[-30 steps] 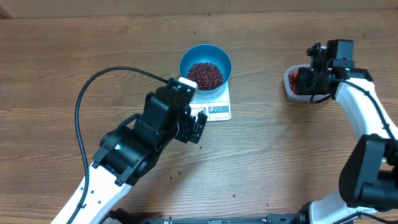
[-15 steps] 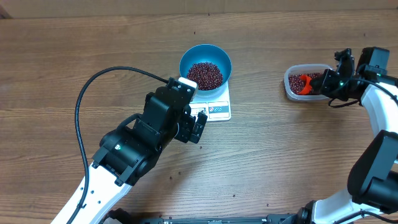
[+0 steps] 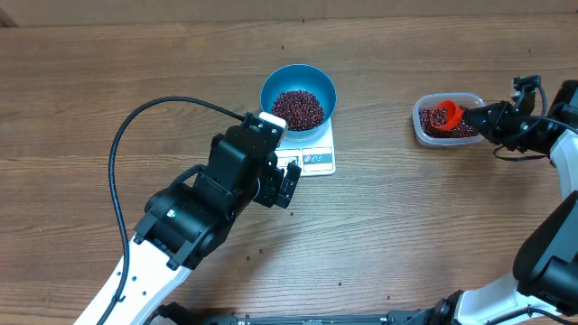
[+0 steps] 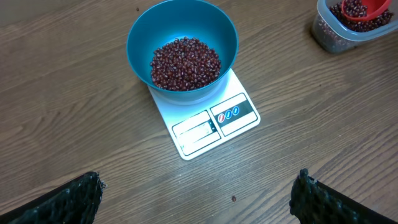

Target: Scoop item into bowl and weigh 150g on scale

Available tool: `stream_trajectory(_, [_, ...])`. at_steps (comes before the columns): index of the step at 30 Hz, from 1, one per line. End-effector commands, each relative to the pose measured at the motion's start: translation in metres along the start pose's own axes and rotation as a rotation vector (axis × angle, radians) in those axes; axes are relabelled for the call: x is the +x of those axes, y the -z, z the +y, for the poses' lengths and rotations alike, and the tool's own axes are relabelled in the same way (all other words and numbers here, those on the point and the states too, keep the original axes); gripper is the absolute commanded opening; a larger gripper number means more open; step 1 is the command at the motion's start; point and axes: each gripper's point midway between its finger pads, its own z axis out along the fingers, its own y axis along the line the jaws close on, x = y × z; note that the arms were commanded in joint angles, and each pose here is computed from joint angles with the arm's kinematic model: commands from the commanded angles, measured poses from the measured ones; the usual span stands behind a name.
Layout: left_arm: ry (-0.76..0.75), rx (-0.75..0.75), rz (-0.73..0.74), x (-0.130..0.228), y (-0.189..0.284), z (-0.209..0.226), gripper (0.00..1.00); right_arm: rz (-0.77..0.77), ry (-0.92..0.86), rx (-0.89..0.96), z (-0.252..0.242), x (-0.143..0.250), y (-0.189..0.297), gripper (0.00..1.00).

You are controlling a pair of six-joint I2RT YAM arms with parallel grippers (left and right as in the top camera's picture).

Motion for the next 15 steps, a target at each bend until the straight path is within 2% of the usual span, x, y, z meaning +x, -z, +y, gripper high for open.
stream_trajectory(1, [0.014, -0.006, -0.024, -0.005, 0.006, 0.003, 1.0, -0.006, -0.015, -0.003, -0.004, -0.001, 0.003, 0.04])
stream_trajectory(5, [0.014, -0.006, -0.024, -0.005, 0.006, 0.003, 0.99, 0.003, -0.023, 0.13, -0.027, 0.001, 0.005, 0.04])
stream_trajectory(12, [0.014, -0.006, -0.024, -0.005, 0.006, 0.003, 1.0, 0.006, -0.018, 0.244, -0.046, 0.002, 0.008, 0.04])
stream_trajectory(15, [0.014, -0.006, -0.024, -0.005, 0.006, 0.003, 1.0, 0.029, 0.04, 0.256, -0.048, 0.006, 0.009, 0.04])
